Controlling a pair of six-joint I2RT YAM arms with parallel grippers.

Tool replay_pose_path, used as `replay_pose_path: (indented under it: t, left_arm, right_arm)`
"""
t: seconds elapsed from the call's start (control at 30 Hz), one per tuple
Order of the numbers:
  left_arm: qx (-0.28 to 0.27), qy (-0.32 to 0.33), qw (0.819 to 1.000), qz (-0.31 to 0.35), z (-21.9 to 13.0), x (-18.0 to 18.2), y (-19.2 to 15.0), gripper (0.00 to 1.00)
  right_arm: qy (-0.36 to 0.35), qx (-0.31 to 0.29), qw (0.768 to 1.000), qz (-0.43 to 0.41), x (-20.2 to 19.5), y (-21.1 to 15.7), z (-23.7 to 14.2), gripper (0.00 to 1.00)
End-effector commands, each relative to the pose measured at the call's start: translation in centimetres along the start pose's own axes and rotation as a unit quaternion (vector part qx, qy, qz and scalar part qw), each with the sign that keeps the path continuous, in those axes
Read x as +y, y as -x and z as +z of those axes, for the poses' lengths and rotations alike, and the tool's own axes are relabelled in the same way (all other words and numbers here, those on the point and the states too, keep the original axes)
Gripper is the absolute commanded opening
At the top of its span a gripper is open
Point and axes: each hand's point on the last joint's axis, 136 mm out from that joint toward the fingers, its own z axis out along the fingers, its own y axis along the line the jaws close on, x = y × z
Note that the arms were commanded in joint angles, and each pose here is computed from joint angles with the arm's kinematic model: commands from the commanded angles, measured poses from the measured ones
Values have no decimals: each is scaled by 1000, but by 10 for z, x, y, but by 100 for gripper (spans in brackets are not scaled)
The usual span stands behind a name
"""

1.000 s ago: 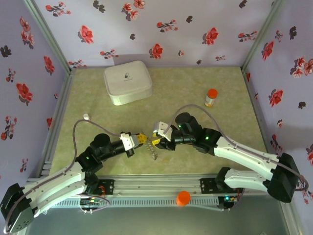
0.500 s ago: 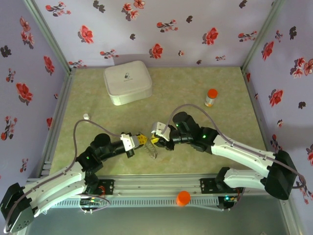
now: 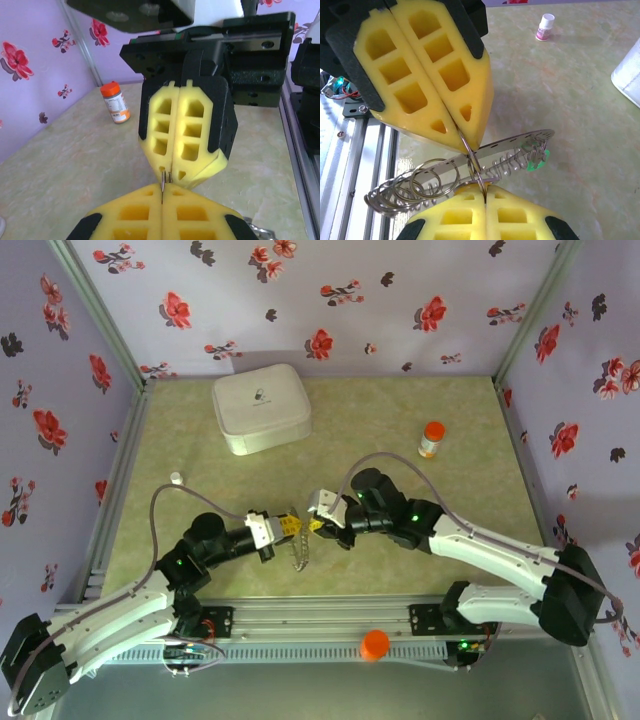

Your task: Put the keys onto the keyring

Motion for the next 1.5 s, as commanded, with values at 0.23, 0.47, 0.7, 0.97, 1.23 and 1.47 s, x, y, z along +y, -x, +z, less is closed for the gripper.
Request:
replay_pose_path:
  t: [0.23,0.47,0.7,0.97,1.23,1.47]
  left_arm:
    - [-95,0,995,7,-4,1,44,0]
    - [-96,2,995,-11,-3,0,34,0]
    - [-94,1,996,-15,-3,-2,27,0]
    - [-102,-7,994,-26,-4,-4,28,0]
    - [-103,-9,994,-33,-4,-6,25,0]
    - [-103,-9,994,-33,-4,-6,26,0]
  right_arm:
    - [-27,-74,997,-8,-4,22,-13,17]
    - [-27,-121,991,-47,5,29,-24,34]
    - [-35,-134,990,-27,0,31,-21,32]
    - [2,-130,991,-20,8,31,-12,25]
    - [14,-145,989,-11,10,36,-9,22]
    - [0,-141,990,-13,8,33,-14,22]
